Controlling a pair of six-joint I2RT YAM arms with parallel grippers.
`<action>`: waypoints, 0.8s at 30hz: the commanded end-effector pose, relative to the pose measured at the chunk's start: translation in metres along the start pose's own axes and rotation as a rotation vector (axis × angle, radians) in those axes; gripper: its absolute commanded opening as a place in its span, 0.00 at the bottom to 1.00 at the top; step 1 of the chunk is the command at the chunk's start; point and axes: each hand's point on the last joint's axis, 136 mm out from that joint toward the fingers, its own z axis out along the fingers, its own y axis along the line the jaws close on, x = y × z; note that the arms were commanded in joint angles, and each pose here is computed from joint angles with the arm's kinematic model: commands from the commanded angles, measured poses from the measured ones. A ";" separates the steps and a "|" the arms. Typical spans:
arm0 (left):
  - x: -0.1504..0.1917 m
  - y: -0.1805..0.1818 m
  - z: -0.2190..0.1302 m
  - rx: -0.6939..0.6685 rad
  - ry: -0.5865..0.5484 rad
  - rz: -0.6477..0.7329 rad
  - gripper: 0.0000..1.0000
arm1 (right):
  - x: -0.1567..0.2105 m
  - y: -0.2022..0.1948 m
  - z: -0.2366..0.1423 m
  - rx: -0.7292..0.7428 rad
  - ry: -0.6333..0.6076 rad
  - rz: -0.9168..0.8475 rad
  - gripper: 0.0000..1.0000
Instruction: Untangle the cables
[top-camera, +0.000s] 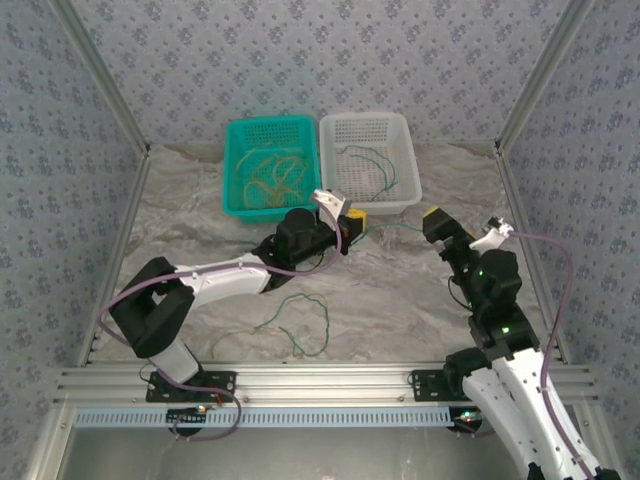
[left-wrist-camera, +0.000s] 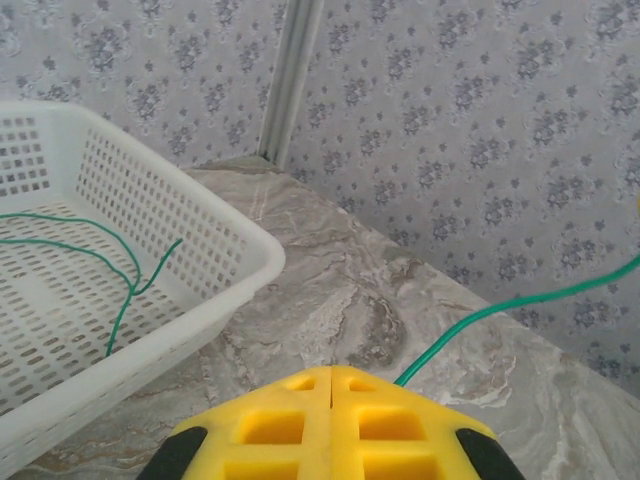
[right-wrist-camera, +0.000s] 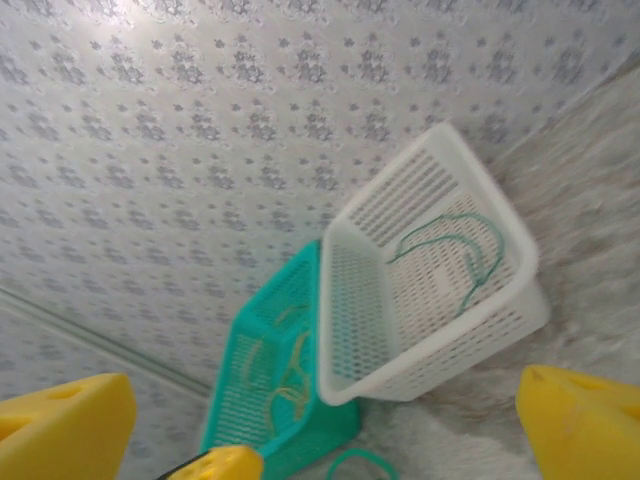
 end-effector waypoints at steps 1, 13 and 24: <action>-0.036 -0.004 -0.001 -0.017 -0.082 -0.028 0.00 | 0.035 -0.014 0.010 -0.022 0.067 0.149 1.00; -0.049 -0.022 -0.009 0.065 -0.103 -0.057 0.00 | 0.043 0.015 0.044 -0.105 0.028 -0.055 0.98; -0.061 -0.023 -0.019 0.059 -0.166 -0.088 0.00 | 0.064 0.027 0.094 -0.066 0.147 -0.024 0.04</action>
